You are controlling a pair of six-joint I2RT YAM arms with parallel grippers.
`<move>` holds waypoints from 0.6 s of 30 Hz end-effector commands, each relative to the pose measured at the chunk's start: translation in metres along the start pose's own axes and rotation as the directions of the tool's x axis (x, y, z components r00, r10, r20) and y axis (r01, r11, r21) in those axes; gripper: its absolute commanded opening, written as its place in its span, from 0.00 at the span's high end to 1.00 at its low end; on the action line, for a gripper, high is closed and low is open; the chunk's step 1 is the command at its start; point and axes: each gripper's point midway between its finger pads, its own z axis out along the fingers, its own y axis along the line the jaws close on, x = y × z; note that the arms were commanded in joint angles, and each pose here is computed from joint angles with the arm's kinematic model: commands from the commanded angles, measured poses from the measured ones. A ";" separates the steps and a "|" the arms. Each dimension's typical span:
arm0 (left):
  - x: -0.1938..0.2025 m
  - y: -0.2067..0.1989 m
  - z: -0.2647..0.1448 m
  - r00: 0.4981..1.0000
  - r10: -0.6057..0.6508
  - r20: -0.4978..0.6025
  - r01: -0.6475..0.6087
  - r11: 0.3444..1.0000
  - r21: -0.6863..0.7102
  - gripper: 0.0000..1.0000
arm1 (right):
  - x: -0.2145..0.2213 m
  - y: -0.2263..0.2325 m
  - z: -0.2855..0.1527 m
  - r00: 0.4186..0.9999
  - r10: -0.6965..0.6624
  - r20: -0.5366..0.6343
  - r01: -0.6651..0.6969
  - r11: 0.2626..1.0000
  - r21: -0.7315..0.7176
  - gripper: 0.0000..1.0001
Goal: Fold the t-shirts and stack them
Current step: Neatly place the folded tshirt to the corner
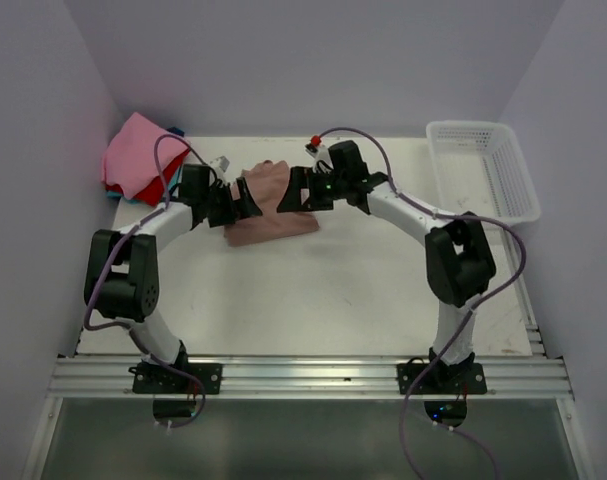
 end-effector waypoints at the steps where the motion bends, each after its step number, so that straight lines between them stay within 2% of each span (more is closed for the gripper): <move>1: -0.016 0.019 -0.022 0.995 -0.002 0.100 0.017 0.989 -0.148 0.00 | -0.015 -0.006 0.025 1.000 0.023 -0.017 -0.023 1.000 -0.001 0.06; 2: -0.014 0.025 -0.024 0.995 -0.011 0.103 0.030 0.982 -0.184 0.00 | -0.026 0.000 0.028 1.000 0.027 -0.003 -0.027 0.999 -0.024 0.09; 3: -0.018 0.036 -0.030 0.991 -0.010 0.133 0.044 0.966 -0.253 0.00 | -0.019 -0.011 0.043 0.998 0.055 -0.031 -0.055 0.998 -0.020 0.15; 4: -0.014 0.042 -0.033 0.991 -0.016 0.130 0.053 0.957 -0.285 0.00 | -0.019 -0.009 0.049 0.996 0.074 -0.040 -0.076 0.996 -0.043 0.35; 6: -0.017 0.048 -0.042 0.988 -0.019 0.156 0.069 0.945 -0.321 0.00 | -0.024 -0.010 0.059 0.995 0.091 -0.046 -0.094 0.994 -0.059 0.66; 7: -0.014 0.049 -0.044 0.987 -0.025 0.158 0.075 0.945 -0.319 0.00 | -0.016 -0.021 0.070 0.991 0.117 -0.068 -0.120 0.992 -0.038 0.98; 11: -0.012 0.046 -0.051 0.984 -0.028 0.176 0.080 0.951 -0.297 0.00 | -0.017 -0.039 0.082 0.988 0.143 -0.058 -0.141 0.990 0.028 1.00; 15: 0.011 0.068 -0.037 0.992 -0.078 0.103 0.108 0.936 -0.335 0.00 | -0.019 -0.060 0.091 0.989 0.145 -0.041 -0.140 0.983 0.116 1.00; 18: 0.019 0.074 -0.027 0.991 -0.100 0.094 0.125 0.938 -0.322 0.00 | -0.019 -0.083 0.097 0.989 0.145 -0.033 -0.135 0.969 0.206 1.00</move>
